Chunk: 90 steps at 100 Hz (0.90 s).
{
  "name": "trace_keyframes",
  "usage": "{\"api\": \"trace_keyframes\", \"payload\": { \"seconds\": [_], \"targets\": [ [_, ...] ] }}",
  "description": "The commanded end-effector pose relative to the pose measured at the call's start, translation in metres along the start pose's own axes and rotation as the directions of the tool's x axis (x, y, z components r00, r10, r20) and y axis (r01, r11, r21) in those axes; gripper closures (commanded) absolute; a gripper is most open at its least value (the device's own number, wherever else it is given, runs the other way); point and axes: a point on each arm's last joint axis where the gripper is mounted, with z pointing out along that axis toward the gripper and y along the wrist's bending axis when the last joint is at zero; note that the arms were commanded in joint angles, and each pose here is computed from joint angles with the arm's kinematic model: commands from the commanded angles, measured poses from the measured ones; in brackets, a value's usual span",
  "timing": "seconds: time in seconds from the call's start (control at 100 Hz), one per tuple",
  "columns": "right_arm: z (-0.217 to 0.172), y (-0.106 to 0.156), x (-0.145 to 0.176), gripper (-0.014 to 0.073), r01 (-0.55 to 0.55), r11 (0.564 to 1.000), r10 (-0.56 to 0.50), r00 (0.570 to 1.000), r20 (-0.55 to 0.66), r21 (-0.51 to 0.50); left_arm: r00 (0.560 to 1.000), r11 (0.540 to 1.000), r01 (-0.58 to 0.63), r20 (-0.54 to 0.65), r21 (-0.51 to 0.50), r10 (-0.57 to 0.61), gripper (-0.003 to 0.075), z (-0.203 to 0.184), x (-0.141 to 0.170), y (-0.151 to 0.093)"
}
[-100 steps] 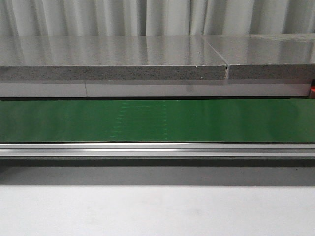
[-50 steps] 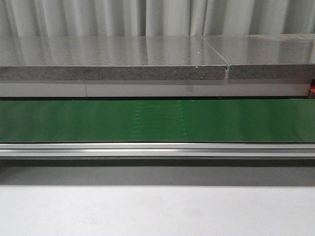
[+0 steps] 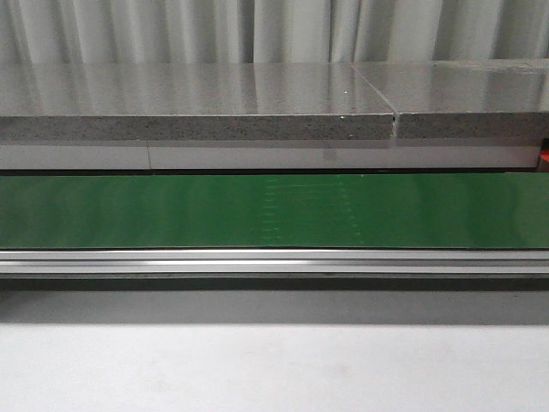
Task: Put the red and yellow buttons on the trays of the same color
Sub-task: 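Lower the yellow button into the yellow tray and open the right gripper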
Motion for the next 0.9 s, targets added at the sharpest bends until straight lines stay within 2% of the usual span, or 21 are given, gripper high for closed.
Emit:
{"api": "trace_keyframes", "payload": {
  "seconds": [0.0,0.23,0.62,0.89],
  "targets": [
    [-0.009,-0.002,-0.012,0.0454,0.011,1.0,-0.013,0.997,0.082,0.026,0.995,1.0,0.009,0.098,0.004,-0.01,0.0739,-0.004,-0.015,-0.001],
    [-0.004,-0.006,-0.004,0.0454,0.041,0.997,-0.045,0.996,0.071,0.064,0.995,1.0,0.009,0.098,0.004,-0.01,0.0739,-0.004,-0.015,-0.001],
    [0.012,-0.016,0.019,0.0454,0.016,0.992,-0.028,0.995,0.094,0.122,0.995,1.0,0.009,0.098,0.004,-0.01,0.0739,-0.004,-0.015,-0.001],
    [0.03,-0.02,0.023,0.0454,0.002,0.992,-0.008,0.999,0.049,0.123,0.995,1.0,0.009,0.098,0.004,-0.01,0.0739,-0.004,-0.015,-0.001]
  ]
}}
